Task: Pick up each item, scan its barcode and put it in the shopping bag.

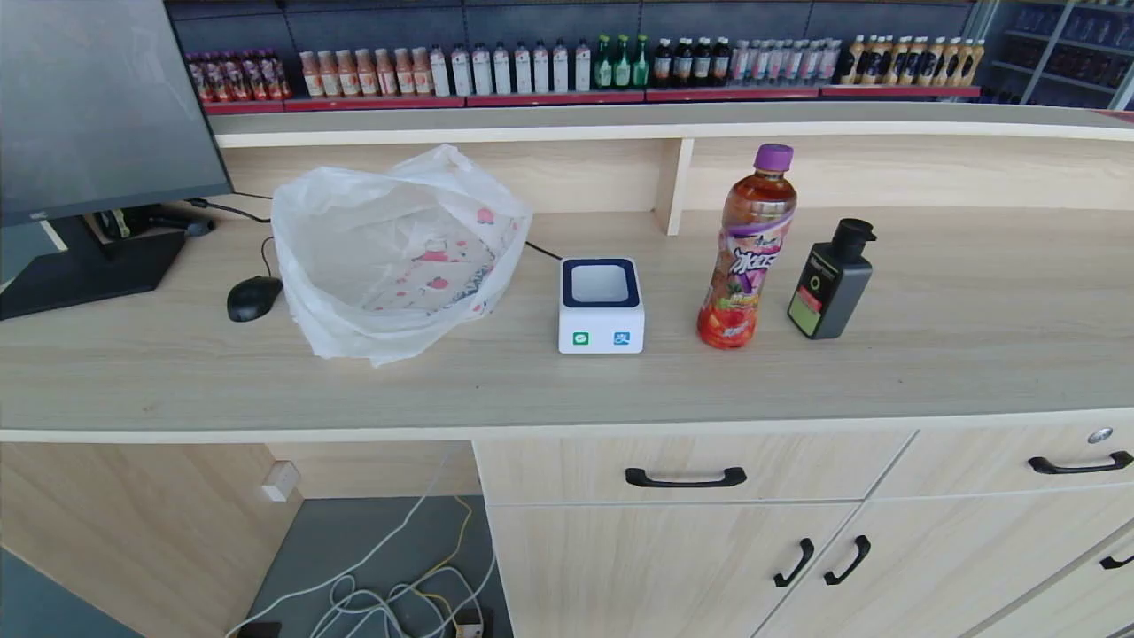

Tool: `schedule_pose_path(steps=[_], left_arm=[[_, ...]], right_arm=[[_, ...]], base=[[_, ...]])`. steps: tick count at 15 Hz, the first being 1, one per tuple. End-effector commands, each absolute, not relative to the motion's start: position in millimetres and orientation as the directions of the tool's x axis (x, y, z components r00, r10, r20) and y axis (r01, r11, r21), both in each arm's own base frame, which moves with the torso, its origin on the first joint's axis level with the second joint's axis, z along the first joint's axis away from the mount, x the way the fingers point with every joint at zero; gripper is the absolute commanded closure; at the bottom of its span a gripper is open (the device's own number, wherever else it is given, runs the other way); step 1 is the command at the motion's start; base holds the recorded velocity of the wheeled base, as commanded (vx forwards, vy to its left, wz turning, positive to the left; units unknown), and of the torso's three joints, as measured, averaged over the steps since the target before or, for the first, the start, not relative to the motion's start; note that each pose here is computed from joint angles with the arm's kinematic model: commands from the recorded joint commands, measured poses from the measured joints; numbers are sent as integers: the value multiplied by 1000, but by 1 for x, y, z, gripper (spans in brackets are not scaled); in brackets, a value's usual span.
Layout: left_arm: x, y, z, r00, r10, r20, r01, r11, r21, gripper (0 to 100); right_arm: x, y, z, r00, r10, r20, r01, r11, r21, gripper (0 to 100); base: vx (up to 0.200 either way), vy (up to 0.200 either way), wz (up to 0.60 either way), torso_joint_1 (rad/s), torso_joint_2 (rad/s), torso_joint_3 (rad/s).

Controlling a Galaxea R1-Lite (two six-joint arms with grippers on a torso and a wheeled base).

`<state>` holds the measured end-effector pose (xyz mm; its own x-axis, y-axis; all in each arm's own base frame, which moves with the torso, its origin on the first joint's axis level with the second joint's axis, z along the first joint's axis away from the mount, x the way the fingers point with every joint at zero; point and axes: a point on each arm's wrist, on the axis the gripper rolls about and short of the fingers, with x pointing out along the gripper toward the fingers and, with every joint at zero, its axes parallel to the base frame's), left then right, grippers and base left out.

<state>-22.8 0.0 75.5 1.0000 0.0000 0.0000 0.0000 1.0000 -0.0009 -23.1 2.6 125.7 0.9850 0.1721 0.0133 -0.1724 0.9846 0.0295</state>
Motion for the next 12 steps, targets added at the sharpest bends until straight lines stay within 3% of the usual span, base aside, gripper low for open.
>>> schedule_pose_path(steps=[1,6,12], left_arm=[[-23,0,75,1000,0,0,0,1000,-2,0],[-23,0,75,1000,0,0,0,1000,-2,0],[-23,0,75,1000,0,0,0,1000,-2,0]], right_arm=[[-17,4,129,976,215,-32,-214,977,20,0],[-14,5,126,956,286,-67,-286,958,5,0],[4,6,129,908,369,-199,-381,924,-23,0]], base=[[0,0,0,0,0,0],[0,0,0,0,0,0],[0,0,0,0,0,0]])
